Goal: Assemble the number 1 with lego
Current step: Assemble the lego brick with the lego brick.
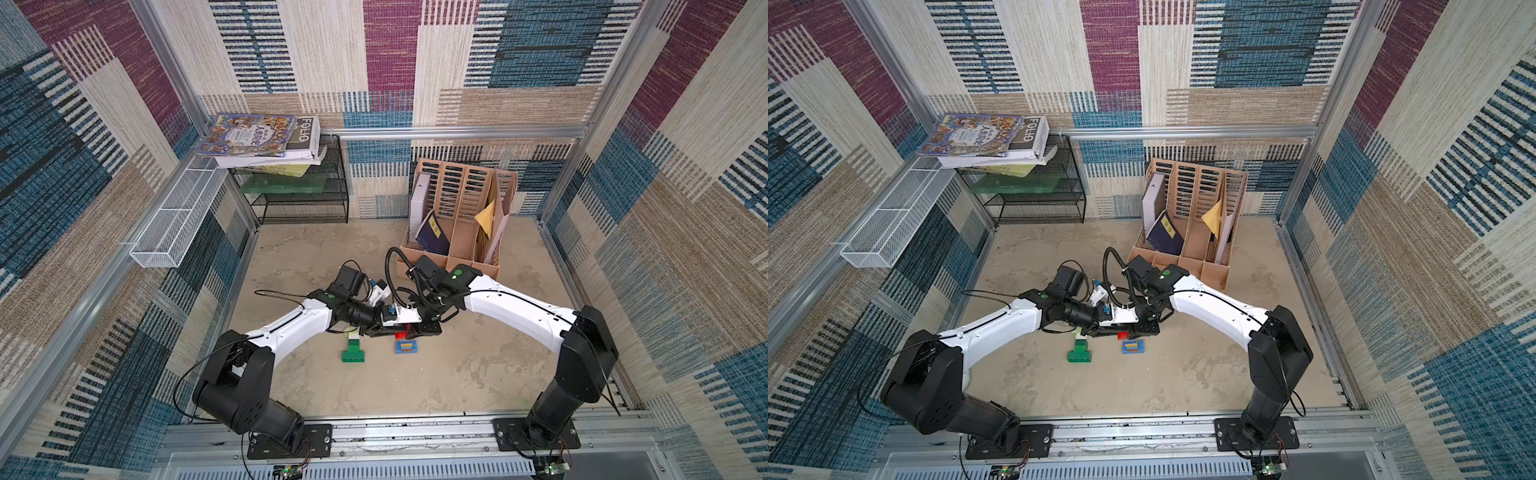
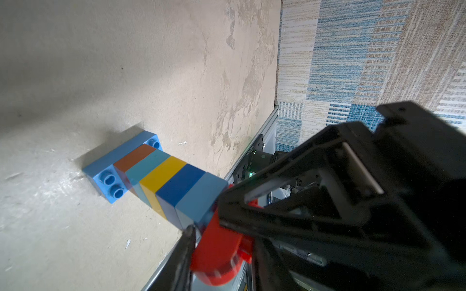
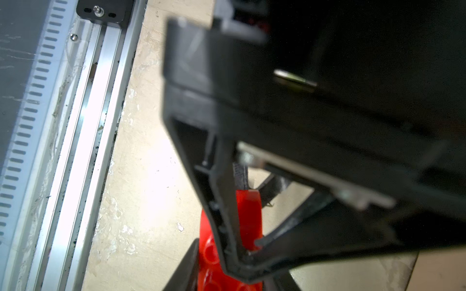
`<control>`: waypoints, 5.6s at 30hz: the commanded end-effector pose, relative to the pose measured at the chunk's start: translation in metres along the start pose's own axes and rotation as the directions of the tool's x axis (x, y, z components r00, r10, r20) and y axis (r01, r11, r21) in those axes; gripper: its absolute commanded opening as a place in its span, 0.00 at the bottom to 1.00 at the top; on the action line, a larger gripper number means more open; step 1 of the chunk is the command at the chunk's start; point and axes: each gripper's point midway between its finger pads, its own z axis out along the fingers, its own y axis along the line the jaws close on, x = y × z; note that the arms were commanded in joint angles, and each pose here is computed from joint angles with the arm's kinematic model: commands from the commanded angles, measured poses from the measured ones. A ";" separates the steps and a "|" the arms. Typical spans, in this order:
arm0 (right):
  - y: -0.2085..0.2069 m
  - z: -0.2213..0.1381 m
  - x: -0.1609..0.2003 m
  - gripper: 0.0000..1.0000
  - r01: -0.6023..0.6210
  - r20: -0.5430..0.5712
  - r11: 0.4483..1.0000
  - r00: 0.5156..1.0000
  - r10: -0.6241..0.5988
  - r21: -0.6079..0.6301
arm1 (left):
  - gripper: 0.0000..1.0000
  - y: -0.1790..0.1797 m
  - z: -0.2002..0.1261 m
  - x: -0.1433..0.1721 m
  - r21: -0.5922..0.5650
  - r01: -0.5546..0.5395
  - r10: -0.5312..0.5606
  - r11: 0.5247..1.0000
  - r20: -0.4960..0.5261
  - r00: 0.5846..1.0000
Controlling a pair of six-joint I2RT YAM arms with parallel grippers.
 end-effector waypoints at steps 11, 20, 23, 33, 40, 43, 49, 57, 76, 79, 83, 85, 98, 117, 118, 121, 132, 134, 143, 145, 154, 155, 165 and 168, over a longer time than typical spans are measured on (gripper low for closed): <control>0.001 -0.012 -0.002 0.58 -0.131 0.035 0.991 0.991 0.130 0.027 | 0.36 0.026 0.004 -0.008 -0.137 0.051 -0.044 0.989 0.051 0.998; -0.008 -0.030 0.005 0.58 -0.195 0.163 0.978 0.970 0.181 0.074 | 0.35 0.025 0.005 -0.008 -0.130 0.041 -0.036 0.991 0.043 0.998; -0.007 -0.028 0.005 0.58 -0.187 0.178 0.979 0.969 0.171 0.077 | 0.35 0.026 0.006 -0.008 -0.127 0.041 -0.036 0.991 0.039 0.999; -0.012 -0.023 0.001 0.59 -0.174 0.193 0.979 0.969 0.151 0.105 | 0.35 0.024 0.006 -0.007 -0.116 0.032 -0.028 0.993 0.034 0.999; -0.008 -0.016 0.003 0.50 -0.147 0.184 0.985 0.975 0.128 0.095 | 0.36 0.024 0.006 -0.007 -0.114 0.035 -0.031 0.993 0.034 0.999; -0.008 -0.014 0.003 0.47 -0.136 0.179 0.986 0.977 0.117 0.098 | 0.37 0.024 0.006 -0.008 -0.113 0.034 -0.030 0.993 0.035 0.999; -0.010 -0.013 0.002 0.37 -0.128 0.178 0.986 0.978 0.108 0.105 | 0.38 0.023 0.006 -0.008 -0.109 0.033 -0.029 0.994 0.033 0.999; -0.010 -0.017 0.002 0.23 -0.123 0.153 0.986 0.983 0.105 0.113 | 0.52 0.014 0.002 -0.014 -0.088 0.029 -0.024 0.996 0.067 0.997; 0.003 -0.018 -0.006 0.13 -0.367 0.083 0.923 0.930 0.359 0.119 | 0.67 -0.002 -0.018 -0.023 -0.058 0.006 0.004 0.998 0.166 0.986; 0.005 -0.016 -0.007 0.13 -0.319 0.064 0.937 0.948 0.313 0.142 | 0.66 0.001 -0.017 -0.020 -0.056 0.003 0.005 0.998 0.151 0.989; 0.007 -0.017 -0.006 0.12 -0.307 0.066 0.940 0.952 0.300 0.150 | 0.63 0.002 -0.017 -0.018 -0.051 0.001 0.006 0.999 0.142 0.990; 0.008 -0.019 -0.004 0.11 -0.300 0.071 0.940 0.954 0.292 0.159 | 0.61 0.000 -0.017 -0.019 -0.044 -0.002 0.008 0.999 0.144 0.990; 0.000 -0.019 0.000 0.10 -0.288 0.092 0.943 0.957 0.276 0.164 | 0.55 -0.008 -0.014 -0.019 0.003 -0.022 0.021 1.000 0.118 0.993; -0.003 -0.020 0.000 0.09 -0.293 0.112 0.938 0.955 0.276 0.188 | 0.63 -0.003 -0.017 -0.018 -0.014 -0.007 0.009 1.000 0.129 0.992; -0.002 -0.019 0.000 0.09 -0.292 0.109 0.938 0.955 0.275 0.187 | 0.62 -0.003 -0.016 -0.017 -0.016 -0.007 0.009 1.000 0.125 0.992; 0.000 -0.017 0.002 0.09 -0.297 0.103 0.938 0.954 0.282 0.181 | 0.62 -0.001 -0.016 -0.015 -0.024 -0.005 0.008 1.000 0.122 0.993; -0.004 -0.015 0.004 0.09 -0.308 0.092 0.932 0.951 0.295 0.192 | 0.60 0.005 -0.014 -0.011 -0.032 0.003 0.000 0.999 0.106 0.994; -0.004 -0.015 0.004 0.09 -0.307 0.088 0.932 0.951 0.296 0.192 | 0.59 0.005 -0.014 -0.010 -0.032 0.004 -0.001 0.999 0.103 0.995; 0.003 -0.004 0.013 0.09 -0.322 0.024 0.937 0.947 0.322 0.136 | 0.56 0.010 -0.012 -0.008 -0.042 0.013 -0.009 0.999 0.093 0.996; 0.005 -0.002 0.015 0.09 -0.325 0.014 0.937 0.945 0.326 0.128 | 0.55 0.011 -0.012 -0.008 -0.045 0.016 -0.012 0.999 0.091 0.996; 0.012 0.010 0.030 0.07 -0.349 -0.056 0.932 0.933 0.355 0.098 | 0.47 0.026 -0.009 0.000 -0.099 0.037 -0.031 0.994 0.057 0.998; 0.013 0.010 0.030 0.07 -0.349 -0.059 0.932 0.933 0.355 0.097 | 0.47 0.028 -0.008 0.002 -0.106 0.036 -0.031 0.994 0.052 0.998; 0.020 0.022 0.041 0.06 -0.361 -0.114 0.930 0.923 0.367 0.070 | 0.43 0.050 -0.006 0.017 -0.186 0.045 -0.047 0.982 -0.007 0.999; 0.020 0.022 0.041 0.06 -0.361 -0.117 0.930 0.923 0.366 0.067 | 0.42 0.053 -0.006 0.019 -0.197 0.049 -0.053 0.979 -0.013 0.999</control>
